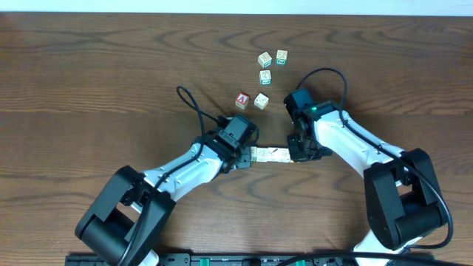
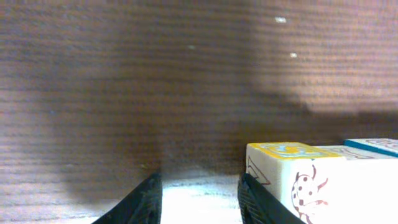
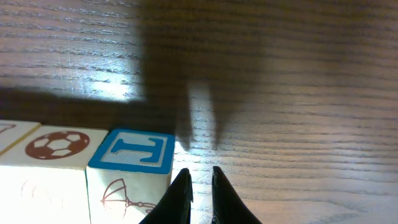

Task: Lift 5 blocks

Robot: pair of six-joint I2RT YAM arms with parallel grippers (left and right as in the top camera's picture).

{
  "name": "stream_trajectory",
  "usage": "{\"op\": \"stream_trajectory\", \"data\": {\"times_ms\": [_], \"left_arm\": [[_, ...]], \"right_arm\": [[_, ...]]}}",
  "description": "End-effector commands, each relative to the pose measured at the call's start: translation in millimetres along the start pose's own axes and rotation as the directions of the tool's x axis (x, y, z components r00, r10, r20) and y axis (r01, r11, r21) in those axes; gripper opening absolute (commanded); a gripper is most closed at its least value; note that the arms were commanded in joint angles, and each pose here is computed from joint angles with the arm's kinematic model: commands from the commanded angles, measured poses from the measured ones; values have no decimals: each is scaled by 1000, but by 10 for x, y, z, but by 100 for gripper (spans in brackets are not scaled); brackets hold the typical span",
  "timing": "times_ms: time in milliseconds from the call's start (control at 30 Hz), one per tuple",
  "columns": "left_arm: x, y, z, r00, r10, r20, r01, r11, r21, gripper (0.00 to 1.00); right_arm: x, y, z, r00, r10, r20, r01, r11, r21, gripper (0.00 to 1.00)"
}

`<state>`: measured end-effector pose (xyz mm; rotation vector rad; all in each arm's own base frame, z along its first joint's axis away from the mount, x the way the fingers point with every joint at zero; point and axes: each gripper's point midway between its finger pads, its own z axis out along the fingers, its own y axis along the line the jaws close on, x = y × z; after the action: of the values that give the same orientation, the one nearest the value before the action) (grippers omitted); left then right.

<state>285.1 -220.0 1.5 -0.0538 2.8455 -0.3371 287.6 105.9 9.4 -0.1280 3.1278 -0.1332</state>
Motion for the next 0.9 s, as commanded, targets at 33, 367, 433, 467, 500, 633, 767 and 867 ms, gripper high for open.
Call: {"op": "stream_trajectory", "data": {"times_ms": [33, 367, 433, 467, 500, 633, 767, 867], "left_arm": [[-15, 138, 47, 999, -37, -29, 37, 999, -19, 42], [86, 452, 14, 997, 30, -65, -39, 987, -159, 48], [48, 501, 7, 998, 36, -46, -44, 982, -186, 51], [23, 502, 4, 998, 47, -40, -54, 981, -185, 51], [-21, 492, -2, 997, 65, -32, -70, 981, -179, 51], [-330, 428, -88, 987, 154, 39, -147, 979, -145, 50], [-705, 456, -244, 973, 172, 154, -149, 977, -151, 53], [-979, 534, -388, 952, 169, 255, -127, 977, -174, 56]], "right_arm": [[-16, -93, -3, 1000, 27, -13, -26, 1000, 12, 11], [-87, -400, 8, 996, 86, 7, -86, 993, 85, 21], [-214, -411, 11, 993, 102, 54, -106, 992, 69, 23], [-283, -414, 8, 991, 103, 80, -108, 992, 61, 24], [-357, -415, 4, 989, 100, 107, -106, 993, 53, 25], [-713, -398, -52, 969, 49, 242, -57, 998, 26, 27], [-1095, -337, -178, 919, -16, 395, 9, 1000, 20, 45], [-1350, -337, -306, 867, -6, 499, -6, 1000, 21, 66]]}}
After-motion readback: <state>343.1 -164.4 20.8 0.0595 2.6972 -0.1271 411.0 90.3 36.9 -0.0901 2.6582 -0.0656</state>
